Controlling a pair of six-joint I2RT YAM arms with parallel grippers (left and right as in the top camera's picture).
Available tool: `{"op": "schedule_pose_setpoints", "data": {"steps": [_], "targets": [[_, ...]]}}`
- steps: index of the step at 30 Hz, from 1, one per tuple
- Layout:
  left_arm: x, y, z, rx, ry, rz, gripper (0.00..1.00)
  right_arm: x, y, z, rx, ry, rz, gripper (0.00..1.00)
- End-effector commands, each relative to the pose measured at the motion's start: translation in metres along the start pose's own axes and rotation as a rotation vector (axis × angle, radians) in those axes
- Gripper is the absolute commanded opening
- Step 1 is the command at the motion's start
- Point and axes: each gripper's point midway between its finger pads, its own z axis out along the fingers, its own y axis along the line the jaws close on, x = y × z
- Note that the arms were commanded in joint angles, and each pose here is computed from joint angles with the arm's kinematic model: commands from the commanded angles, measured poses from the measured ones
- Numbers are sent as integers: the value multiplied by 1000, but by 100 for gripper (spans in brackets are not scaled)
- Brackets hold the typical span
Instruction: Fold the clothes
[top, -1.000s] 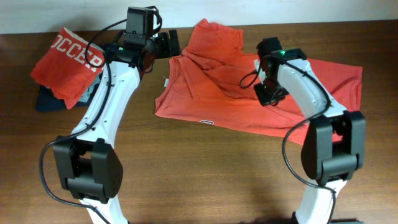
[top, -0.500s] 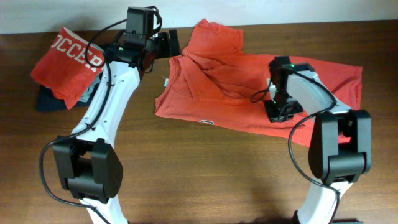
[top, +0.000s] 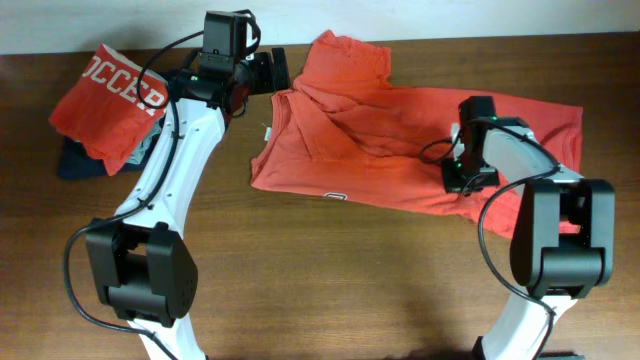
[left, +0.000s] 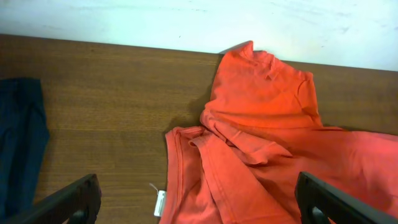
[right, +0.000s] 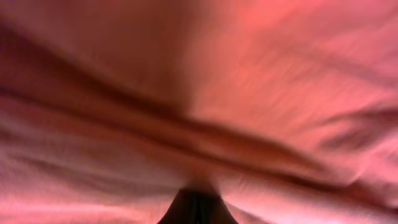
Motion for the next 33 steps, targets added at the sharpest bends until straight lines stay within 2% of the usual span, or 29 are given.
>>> {"op": "schedule_pose_setpoints", "data": {"steps": [1,6,13,30,33], "targets": [[-5,-1,-1,-2,-11,2,99,-5,-23,5,38,-27,57,4],[-5,-1,-1,-2,-11,2,99,-8,-39,1,27,-35,102,4],[-5,-1,-1,-2,-11,2,99,4,-21,-11,-93,37,107,4],[-5,-1,-1,-2,-13,2,99,5,-14,-11,-137,41,104,4],[11,3,-1,-20,52,2,99,5,-14,-11,-137,40,104,4]]}}
